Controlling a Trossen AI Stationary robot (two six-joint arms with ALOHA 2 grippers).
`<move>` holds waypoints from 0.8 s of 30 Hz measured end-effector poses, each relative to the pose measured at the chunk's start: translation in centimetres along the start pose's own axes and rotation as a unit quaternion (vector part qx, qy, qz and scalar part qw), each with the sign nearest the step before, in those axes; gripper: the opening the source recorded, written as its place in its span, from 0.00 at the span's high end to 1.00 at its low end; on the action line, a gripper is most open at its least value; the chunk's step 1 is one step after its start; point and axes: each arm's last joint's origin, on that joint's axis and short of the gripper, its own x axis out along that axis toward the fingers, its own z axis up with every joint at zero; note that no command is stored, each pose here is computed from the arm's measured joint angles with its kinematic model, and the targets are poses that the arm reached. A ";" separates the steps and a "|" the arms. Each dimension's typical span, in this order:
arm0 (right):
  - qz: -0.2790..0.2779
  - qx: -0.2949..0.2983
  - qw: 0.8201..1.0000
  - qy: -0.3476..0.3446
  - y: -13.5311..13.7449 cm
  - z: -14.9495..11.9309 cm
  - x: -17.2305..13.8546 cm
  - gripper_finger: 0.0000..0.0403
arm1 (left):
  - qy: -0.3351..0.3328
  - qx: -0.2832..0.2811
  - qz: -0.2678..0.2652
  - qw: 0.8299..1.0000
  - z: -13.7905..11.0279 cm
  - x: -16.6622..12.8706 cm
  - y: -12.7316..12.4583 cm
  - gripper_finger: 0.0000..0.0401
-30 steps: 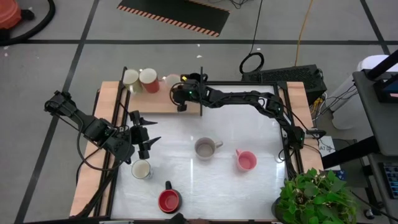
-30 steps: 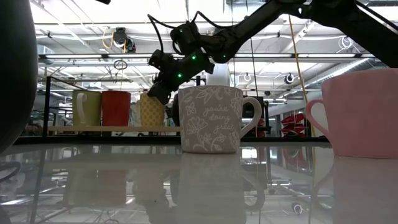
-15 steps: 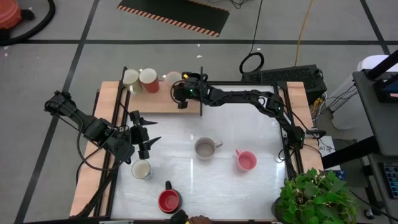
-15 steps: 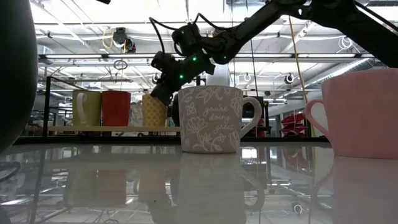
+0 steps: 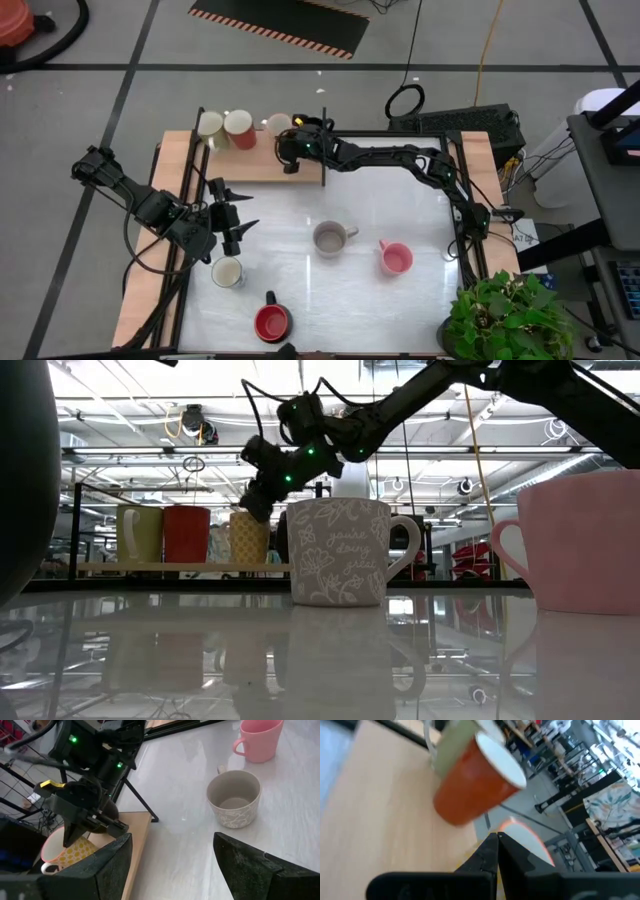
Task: Place coffee mugs
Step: Put the yellow patterned mug on the shelf, then put the blue patterned mug on the shelf
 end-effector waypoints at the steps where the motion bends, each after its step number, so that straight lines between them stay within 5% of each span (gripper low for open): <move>1: -0.002 0.004 1.000 -0.007 0.2 0.3 -0.1 0.99 | 0.000 0.000 0.000 1.000 0.0 0.0 0.0 0.30; 10: 0.014 0.011 1.000 0.003 1.7 1.8 -1.0 0.99 | 0.003 0.005 0.001 1.000 -0.1 0.0 0.0 0.30; 24: 0.198 0.051 0.973 0.110 4.4 6.5 -8.8 0.99 | 0.008 -0.019 0.002 1.000 -0.2 0.0 0.1 0.30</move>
